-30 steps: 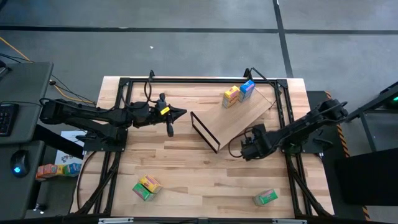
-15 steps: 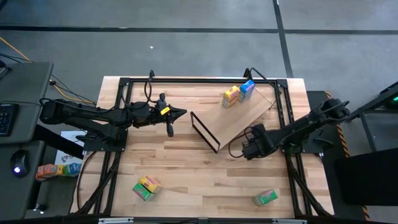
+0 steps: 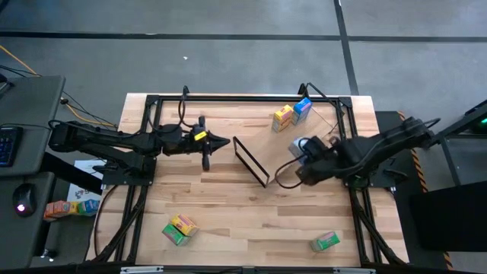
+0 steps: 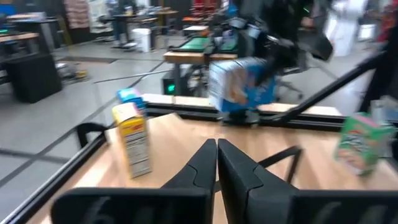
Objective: Stack cereal on shelf
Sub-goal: Put the blue cereal box on the shelf aligned with the blue cereal box
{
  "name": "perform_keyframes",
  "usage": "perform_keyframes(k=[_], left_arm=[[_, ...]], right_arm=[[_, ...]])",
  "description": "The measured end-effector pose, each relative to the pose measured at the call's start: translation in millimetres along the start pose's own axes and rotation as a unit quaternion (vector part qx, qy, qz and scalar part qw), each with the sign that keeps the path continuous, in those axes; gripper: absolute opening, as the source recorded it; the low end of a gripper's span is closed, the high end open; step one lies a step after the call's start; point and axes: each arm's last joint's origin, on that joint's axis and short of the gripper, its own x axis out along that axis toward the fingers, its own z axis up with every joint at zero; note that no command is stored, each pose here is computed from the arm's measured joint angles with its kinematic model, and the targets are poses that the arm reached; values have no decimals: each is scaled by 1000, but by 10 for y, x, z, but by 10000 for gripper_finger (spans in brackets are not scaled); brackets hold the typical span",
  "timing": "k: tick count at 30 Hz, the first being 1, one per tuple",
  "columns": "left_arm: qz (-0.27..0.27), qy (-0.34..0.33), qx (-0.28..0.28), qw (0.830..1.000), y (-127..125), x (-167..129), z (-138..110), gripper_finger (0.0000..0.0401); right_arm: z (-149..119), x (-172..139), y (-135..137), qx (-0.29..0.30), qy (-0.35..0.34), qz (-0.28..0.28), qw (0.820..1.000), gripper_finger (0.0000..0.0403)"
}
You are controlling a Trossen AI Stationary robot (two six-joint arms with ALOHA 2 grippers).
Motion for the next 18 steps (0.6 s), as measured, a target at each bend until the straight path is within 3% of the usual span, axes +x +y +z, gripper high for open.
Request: perform_keyframes(k=[6,11,15,18], left_arm=[[-44,-17,11,999,-112,28,7,62],[-61,-54,21,996,-212,90,22,117],[-69,-67,39,995,-266,111,20,151],[-63,-67,51,994,-277,94,29,168]], right_arm=[[329,-261,62,-31,-89,75,993,94],[528,-335,223,-77,-172,146,971,94],[616,-335,376,-125,-222,166,953,94],[631,-293,416,-150,-216,172,949,94]])
